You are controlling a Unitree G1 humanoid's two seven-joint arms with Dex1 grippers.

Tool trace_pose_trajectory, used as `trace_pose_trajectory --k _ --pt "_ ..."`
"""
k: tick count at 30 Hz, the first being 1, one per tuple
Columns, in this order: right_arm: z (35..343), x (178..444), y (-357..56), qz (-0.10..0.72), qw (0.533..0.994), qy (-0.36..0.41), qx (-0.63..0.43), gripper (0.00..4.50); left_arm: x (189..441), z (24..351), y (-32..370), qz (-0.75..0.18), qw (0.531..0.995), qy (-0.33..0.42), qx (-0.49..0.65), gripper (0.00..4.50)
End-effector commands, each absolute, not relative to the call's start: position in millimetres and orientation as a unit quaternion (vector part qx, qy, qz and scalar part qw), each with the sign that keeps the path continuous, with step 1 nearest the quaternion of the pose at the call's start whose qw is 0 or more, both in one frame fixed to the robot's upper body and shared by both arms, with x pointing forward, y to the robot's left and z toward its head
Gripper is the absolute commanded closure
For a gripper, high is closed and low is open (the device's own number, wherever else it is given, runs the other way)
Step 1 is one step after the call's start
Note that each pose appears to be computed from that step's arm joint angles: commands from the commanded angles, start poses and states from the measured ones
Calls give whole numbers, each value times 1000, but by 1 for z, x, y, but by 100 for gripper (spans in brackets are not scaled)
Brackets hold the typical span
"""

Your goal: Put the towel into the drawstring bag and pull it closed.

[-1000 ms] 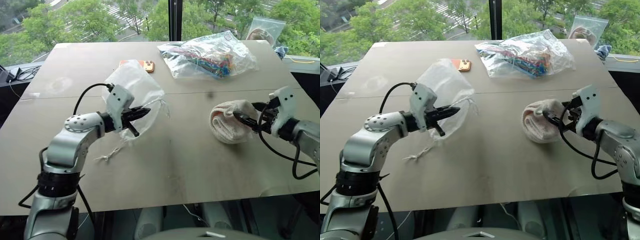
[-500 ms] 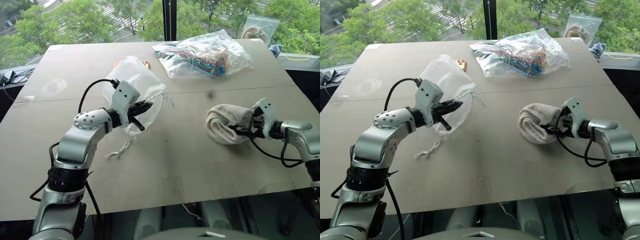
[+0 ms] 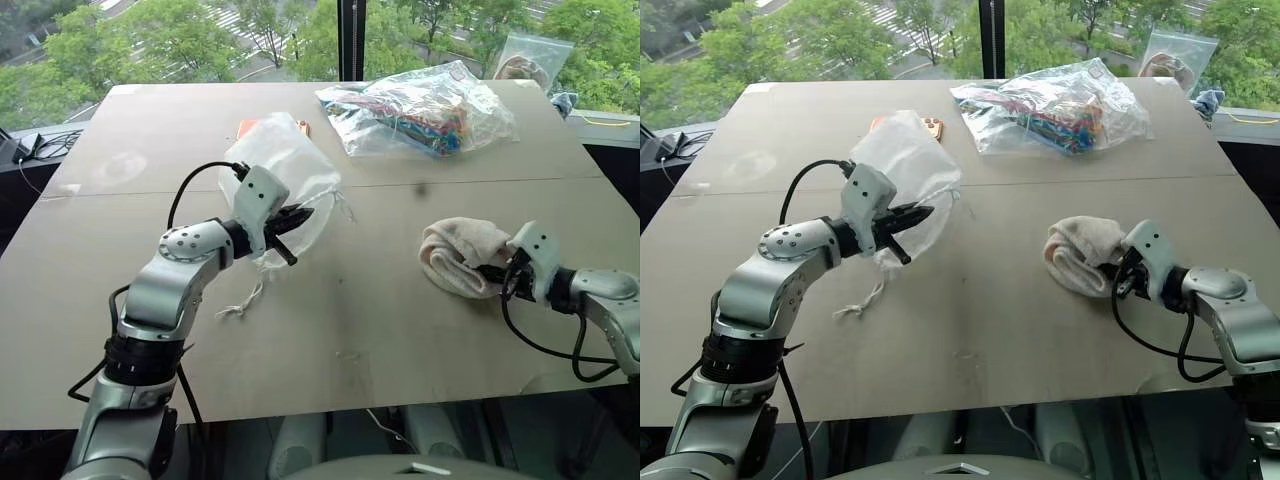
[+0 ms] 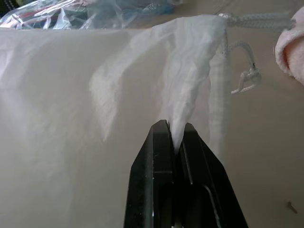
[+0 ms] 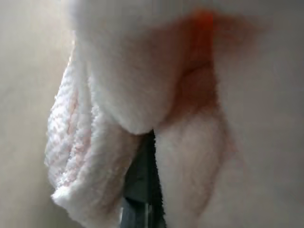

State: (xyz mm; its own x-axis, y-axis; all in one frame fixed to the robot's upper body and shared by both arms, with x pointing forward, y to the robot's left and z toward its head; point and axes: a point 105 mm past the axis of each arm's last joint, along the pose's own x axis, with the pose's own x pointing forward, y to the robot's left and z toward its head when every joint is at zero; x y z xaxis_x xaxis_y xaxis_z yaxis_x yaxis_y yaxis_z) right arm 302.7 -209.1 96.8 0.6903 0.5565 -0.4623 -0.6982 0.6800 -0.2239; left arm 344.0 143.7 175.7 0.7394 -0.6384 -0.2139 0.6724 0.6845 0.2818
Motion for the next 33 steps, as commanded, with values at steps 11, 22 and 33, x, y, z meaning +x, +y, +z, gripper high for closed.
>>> trace_pose_trajectory --k 11,22,33 --pt "209 260 -220 442 889 103 -61 131 345 184 141 -358 916 27 178 450" --pt "177 402 -214 286 938 138 -141 131 337 181 144 -340 925 23 170 450" --pt "147 335 -222 423 854 242 -184 131 332 176 151 -328 929 30 170 450"
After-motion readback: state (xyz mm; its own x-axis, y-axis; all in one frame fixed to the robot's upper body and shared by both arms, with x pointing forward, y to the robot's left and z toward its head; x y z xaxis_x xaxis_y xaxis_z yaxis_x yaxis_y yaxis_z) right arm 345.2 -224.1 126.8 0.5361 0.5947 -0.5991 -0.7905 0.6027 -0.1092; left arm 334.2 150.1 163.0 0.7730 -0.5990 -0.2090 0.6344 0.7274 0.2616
